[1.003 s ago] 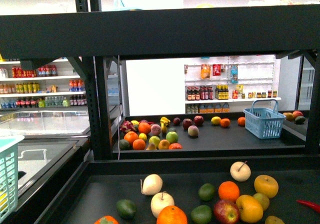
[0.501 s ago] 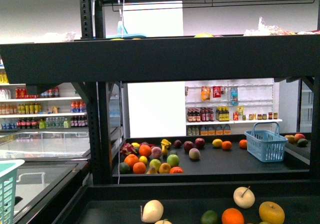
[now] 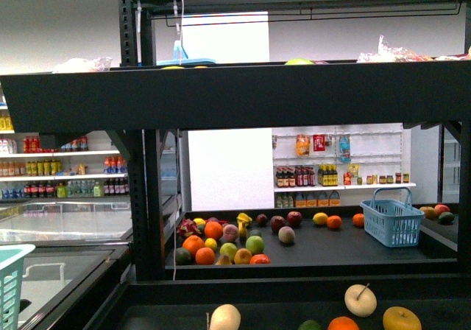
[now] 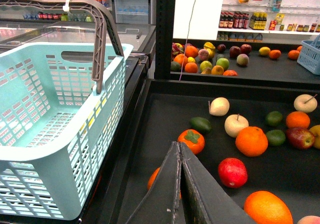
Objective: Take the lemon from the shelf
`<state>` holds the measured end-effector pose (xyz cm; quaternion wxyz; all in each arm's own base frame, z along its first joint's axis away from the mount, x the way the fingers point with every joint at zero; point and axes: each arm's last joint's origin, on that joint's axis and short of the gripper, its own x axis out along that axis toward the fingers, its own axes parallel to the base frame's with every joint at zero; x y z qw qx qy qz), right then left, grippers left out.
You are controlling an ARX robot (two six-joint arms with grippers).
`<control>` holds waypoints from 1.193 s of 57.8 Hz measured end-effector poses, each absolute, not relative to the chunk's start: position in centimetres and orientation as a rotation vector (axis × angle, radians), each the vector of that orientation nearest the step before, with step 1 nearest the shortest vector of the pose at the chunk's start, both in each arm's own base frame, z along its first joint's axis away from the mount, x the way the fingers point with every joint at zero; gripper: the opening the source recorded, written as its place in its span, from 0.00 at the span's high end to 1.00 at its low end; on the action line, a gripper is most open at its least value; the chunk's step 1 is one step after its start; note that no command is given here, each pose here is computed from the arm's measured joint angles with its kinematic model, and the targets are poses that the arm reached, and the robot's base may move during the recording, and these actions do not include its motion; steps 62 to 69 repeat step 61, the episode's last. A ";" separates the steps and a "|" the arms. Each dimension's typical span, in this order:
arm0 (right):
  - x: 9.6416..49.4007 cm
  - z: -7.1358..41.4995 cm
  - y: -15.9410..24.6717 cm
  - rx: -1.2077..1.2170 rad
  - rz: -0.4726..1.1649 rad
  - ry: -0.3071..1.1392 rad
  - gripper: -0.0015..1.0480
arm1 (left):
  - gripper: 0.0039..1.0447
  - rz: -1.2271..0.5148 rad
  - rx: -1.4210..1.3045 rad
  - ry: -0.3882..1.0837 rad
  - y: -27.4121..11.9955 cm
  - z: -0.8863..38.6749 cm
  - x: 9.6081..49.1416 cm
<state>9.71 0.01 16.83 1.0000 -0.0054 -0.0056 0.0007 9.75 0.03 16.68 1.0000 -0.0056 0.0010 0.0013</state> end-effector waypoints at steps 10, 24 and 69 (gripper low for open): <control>9.7 16.8 0.0 -0.011 0.001 -0.011 0.02 | 0.98 0.002 -0.011 -0.003 0.0 16.7 9.7; 9.7 16.8 0.0 -0.011 0.002 -0.011 0.02 | 0.56 0.002 -0.011 -0.003 0.0 16.7 9.7; 9.7 16.8 0.0 -0.011 0.001 -0.011 0.02 | 0.07 0.002 -0.010 -0.003 0.0 16.7 9.7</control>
